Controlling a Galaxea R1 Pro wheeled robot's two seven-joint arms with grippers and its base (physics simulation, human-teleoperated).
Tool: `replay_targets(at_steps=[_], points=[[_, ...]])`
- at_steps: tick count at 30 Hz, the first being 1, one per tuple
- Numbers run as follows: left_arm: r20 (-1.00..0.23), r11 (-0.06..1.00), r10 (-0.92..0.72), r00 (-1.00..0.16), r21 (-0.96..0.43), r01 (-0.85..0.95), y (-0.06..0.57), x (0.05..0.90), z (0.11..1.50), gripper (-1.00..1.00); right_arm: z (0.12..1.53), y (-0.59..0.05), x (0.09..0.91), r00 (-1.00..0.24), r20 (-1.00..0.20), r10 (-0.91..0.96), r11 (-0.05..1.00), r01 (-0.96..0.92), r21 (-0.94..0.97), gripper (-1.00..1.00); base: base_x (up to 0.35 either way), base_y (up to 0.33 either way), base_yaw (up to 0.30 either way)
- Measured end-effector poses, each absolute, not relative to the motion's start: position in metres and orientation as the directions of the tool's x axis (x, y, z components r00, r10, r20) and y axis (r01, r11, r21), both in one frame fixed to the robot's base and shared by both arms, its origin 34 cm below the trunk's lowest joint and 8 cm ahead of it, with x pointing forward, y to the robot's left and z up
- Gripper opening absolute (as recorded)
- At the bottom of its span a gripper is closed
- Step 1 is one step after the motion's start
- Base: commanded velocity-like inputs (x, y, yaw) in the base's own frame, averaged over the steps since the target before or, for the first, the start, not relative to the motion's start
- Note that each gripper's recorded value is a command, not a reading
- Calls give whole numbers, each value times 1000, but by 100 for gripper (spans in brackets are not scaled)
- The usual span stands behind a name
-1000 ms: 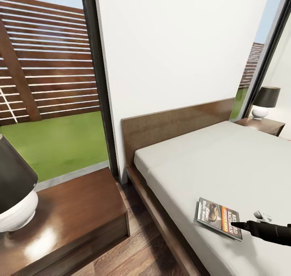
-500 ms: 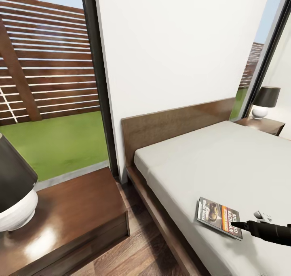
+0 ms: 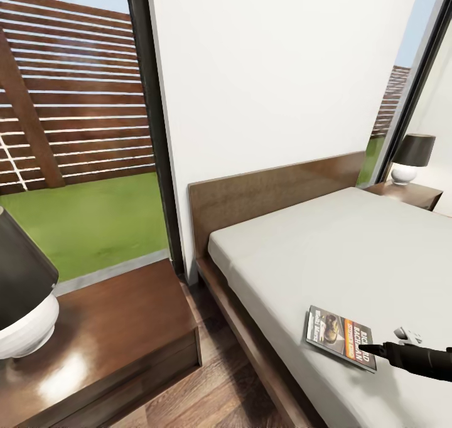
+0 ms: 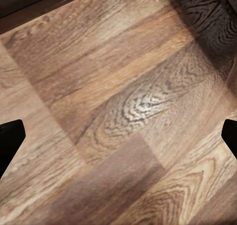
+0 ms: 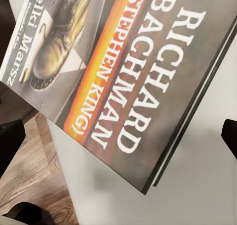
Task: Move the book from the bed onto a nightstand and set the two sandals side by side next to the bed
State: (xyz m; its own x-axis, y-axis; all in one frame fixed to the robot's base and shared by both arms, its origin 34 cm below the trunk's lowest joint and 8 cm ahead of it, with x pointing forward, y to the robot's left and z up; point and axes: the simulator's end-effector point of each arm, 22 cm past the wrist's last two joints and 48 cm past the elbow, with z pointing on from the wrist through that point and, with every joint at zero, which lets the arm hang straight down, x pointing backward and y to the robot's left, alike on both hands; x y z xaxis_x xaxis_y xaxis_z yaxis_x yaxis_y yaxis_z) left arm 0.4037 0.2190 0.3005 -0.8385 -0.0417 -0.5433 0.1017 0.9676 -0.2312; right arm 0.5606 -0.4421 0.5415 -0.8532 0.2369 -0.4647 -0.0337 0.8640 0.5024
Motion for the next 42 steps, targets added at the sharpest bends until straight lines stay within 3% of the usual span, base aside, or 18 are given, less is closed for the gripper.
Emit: replay_targets(at_steps=[42], points=[[-537,968,-42,-843,-232,100,219,401,298,100,539,-441,561,-856,-462,233,864,-36,502,100,0,0,41]])
